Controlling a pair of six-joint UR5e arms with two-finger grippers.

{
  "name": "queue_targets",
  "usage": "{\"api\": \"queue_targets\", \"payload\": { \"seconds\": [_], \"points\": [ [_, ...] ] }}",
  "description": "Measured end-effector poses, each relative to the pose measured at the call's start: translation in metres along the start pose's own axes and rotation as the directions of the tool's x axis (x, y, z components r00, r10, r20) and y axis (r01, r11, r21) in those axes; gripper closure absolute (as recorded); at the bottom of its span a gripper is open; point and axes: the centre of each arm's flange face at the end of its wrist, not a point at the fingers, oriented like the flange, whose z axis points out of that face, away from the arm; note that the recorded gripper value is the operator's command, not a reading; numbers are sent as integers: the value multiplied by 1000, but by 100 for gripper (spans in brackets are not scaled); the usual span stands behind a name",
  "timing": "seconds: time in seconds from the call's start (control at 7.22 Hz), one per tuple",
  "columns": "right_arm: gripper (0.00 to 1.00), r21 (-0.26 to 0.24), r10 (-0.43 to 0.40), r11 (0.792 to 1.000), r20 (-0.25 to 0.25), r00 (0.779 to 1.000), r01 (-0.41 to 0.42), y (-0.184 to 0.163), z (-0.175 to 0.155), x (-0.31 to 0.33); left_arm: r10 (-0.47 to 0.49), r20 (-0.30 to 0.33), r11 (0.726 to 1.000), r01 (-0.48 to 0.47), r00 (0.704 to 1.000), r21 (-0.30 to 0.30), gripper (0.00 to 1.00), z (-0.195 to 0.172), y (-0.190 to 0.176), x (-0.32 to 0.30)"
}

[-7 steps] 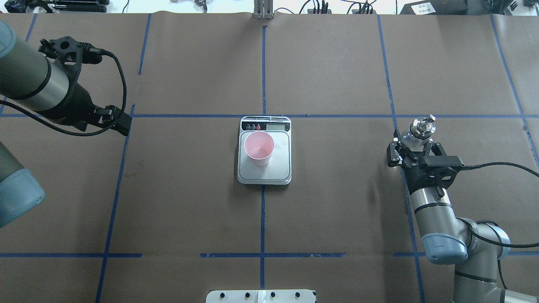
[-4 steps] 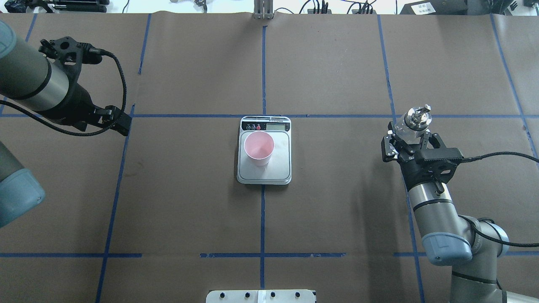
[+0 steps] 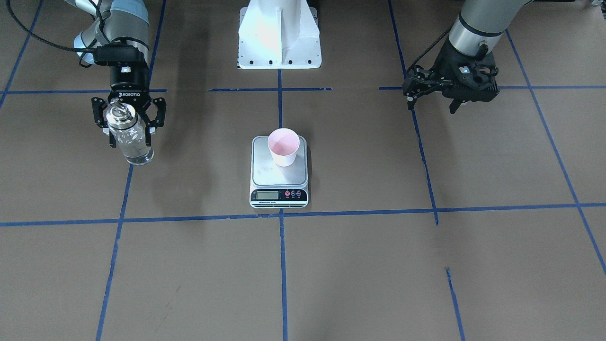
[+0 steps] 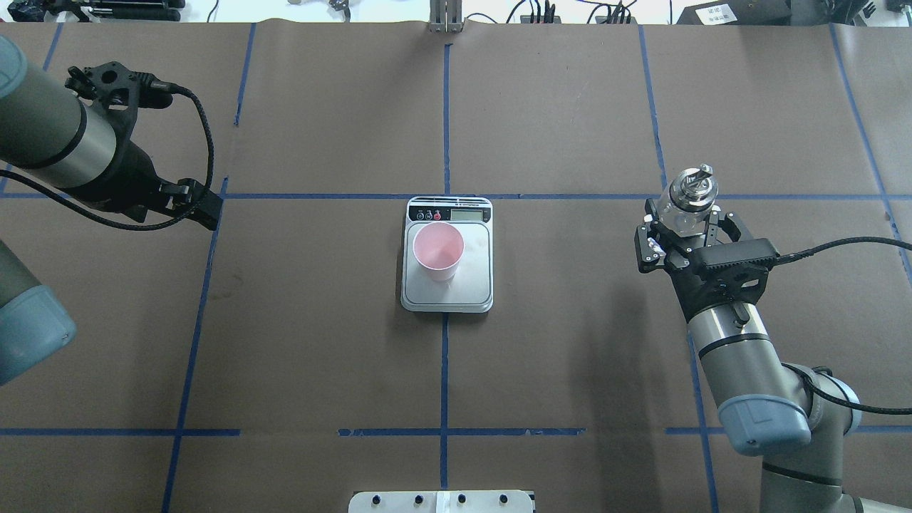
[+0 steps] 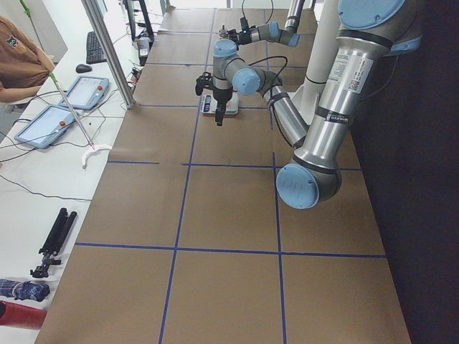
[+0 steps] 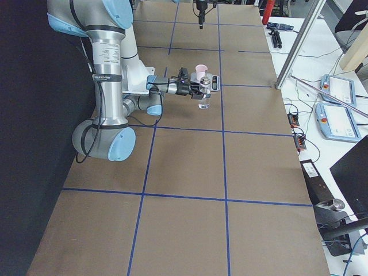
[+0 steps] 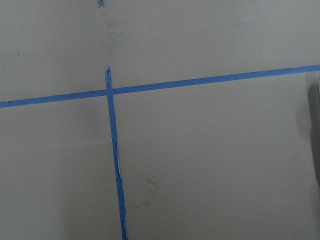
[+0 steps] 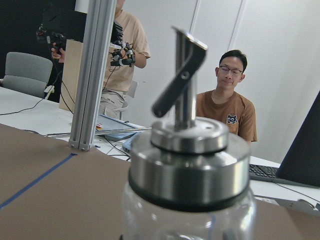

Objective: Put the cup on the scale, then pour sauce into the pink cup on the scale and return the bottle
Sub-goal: 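Lift the glass bottle upright with the right gripper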

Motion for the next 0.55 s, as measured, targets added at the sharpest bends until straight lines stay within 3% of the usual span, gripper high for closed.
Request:
{"api": "queue_targets", "payload": {
  "seconds": [0.28, 0.55],
  "points": [
    [100, 22, -166, 986, -2, 986, 166, -22, 5, -11, 2, -3, 1000, -2, 1000, 7, 0, -4, 1, 0],
    [100, 9, -301, 953, -27, 953, 302, -22, 10, -12, 17, -17, 999, -17, 1000, 29, 0, -18, 7, 0]
  ]
}}
